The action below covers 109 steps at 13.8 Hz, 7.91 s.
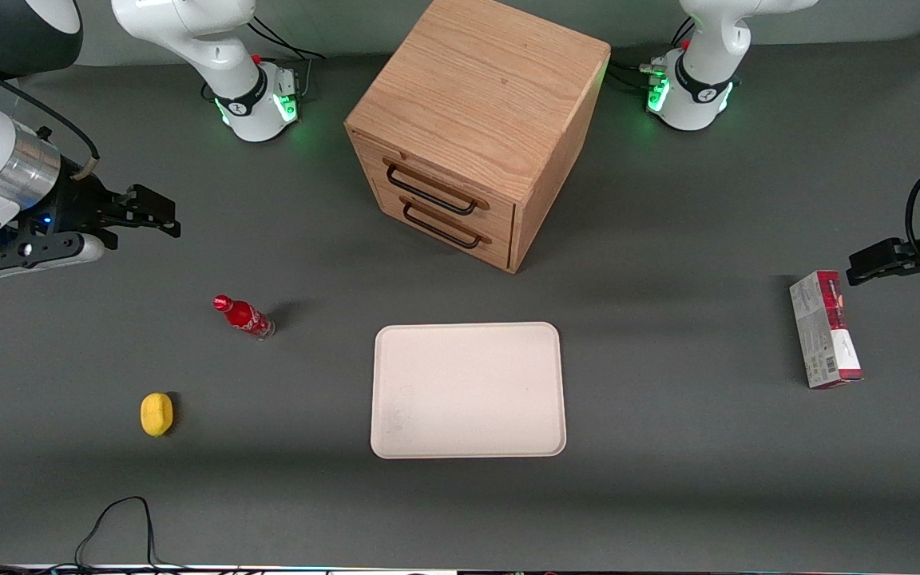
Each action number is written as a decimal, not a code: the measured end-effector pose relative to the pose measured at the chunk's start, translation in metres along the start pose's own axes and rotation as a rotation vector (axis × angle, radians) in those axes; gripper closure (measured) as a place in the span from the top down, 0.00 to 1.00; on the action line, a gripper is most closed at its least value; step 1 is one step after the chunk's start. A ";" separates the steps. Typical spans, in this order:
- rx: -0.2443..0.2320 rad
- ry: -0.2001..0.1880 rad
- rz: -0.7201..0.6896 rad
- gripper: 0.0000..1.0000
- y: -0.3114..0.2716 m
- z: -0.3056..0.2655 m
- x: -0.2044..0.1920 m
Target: Place coke bottle on tray
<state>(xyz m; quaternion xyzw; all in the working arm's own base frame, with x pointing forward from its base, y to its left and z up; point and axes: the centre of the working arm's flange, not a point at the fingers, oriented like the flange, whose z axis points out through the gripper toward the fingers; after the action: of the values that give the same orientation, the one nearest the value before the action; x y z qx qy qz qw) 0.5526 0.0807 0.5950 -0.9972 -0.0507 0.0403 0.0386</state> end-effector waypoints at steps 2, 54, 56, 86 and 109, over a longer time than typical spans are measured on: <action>0.000 -0.017 0.008 1.00 0.005 0.008 0.000; -0.019 -0.044 0.189 0.29 0.005 0.058 0.107; -0.027 -0.026 0.276 0.29 -0.044 0.080 0.138; 0.009 0.229 0.411 0.64 -0.218 0.259 0.217; -0.032 0.077 0.035 1.00 0.037 0.025 -0.034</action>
<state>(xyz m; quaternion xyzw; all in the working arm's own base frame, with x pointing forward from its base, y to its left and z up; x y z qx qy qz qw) 0.5203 0.0425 0.5697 -0.9992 -0.0322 0.0017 0.0241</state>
